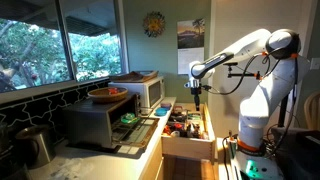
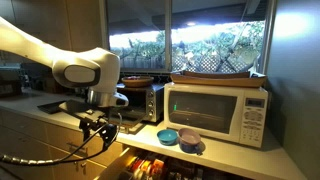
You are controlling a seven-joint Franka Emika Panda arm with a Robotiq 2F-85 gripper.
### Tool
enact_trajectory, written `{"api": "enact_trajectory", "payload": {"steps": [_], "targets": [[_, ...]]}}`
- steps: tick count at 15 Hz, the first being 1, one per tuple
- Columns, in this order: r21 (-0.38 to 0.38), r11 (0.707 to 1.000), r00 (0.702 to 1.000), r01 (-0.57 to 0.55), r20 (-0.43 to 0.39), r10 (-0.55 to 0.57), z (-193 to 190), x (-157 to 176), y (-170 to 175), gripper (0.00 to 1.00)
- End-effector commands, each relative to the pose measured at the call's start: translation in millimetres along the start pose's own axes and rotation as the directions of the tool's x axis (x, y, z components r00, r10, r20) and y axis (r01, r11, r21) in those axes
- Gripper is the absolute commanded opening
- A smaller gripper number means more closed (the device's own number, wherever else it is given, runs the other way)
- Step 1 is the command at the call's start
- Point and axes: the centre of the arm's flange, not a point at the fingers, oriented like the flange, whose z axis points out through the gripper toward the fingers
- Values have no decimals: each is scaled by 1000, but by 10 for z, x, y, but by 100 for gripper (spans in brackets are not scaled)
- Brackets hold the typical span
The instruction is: Remove the green pack from the open toaster oven and put it in the open drawer.
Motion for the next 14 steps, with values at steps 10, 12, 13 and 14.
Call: {"api": "enact_trajectory", "payload": {"steps": [10,12,13,14], "targets": [[-146,964,963,223,-117,-241,-530,632,-760,100],[-171,941,942,293,-118,-315,-666,823,-1170,100],[-184,925,925,331,-129,-357,-701,915,-1351,100],[-181,907,904,379,-135,-405,-735,982,-1625,100]]}}
